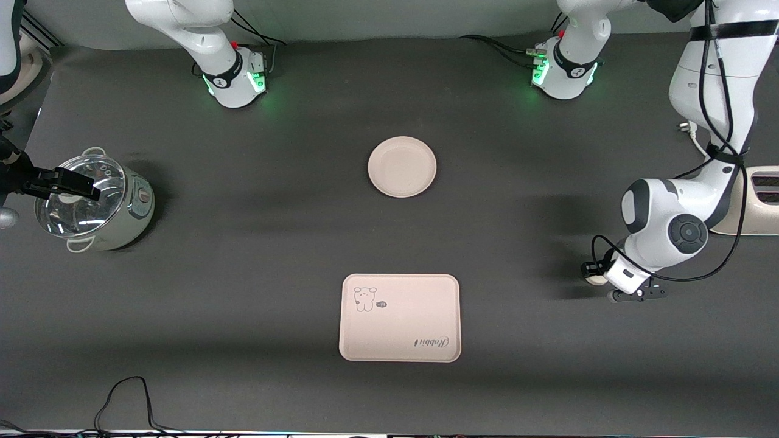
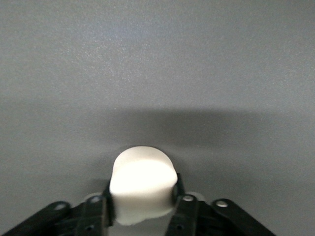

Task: Place bun in plate and plate on tray
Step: 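Close the left gripper on the white bun and lift it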

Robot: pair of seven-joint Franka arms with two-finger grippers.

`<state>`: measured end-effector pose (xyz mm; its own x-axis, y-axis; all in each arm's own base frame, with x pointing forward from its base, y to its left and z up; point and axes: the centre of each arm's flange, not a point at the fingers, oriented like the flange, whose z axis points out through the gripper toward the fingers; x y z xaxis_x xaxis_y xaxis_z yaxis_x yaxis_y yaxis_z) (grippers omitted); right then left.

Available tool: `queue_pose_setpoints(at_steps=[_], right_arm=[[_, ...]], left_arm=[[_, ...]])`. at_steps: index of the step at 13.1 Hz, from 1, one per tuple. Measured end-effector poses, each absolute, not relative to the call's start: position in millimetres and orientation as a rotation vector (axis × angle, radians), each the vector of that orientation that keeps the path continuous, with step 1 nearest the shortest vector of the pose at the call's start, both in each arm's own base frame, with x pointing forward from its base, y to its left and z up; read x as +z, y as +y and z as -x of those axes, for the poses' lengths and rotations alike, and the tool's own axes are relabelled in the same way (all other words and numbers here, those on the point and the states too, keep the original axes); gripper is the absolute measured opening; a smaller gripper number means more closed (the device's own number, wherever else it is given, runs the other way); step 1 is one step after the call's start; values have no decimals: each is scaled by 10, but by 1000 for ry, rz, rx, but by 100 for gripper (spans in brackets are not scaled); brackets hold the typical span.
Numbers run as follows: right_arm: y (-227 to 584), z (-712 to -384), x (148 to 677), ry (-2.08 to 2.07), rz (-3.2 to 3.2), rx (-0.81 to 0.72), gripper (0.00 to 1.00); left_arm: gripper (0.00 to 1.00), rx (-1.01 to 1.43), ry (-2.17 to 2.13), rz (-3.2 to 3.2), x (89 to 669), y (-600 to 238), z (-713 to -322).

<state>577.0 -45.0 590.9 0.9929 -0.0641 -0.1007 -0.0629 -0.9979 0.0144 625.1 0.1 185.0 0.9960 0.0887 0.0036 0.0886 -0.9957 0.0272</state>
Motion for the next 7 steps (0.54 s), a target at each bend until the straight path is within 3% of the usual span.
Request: queue_pose_setpoints(at_steps=[1, 7], right_arm=[[-450, -5770, 5909, -100, -3125, -158, 100], [-454, -5770, 5909, -101, -3125, -158, 100]], left_arm=[[31, 11, 138, -3112, 1861, 2, -6256], [30, -5, 187, -3122, 2243, 38, -6393]])
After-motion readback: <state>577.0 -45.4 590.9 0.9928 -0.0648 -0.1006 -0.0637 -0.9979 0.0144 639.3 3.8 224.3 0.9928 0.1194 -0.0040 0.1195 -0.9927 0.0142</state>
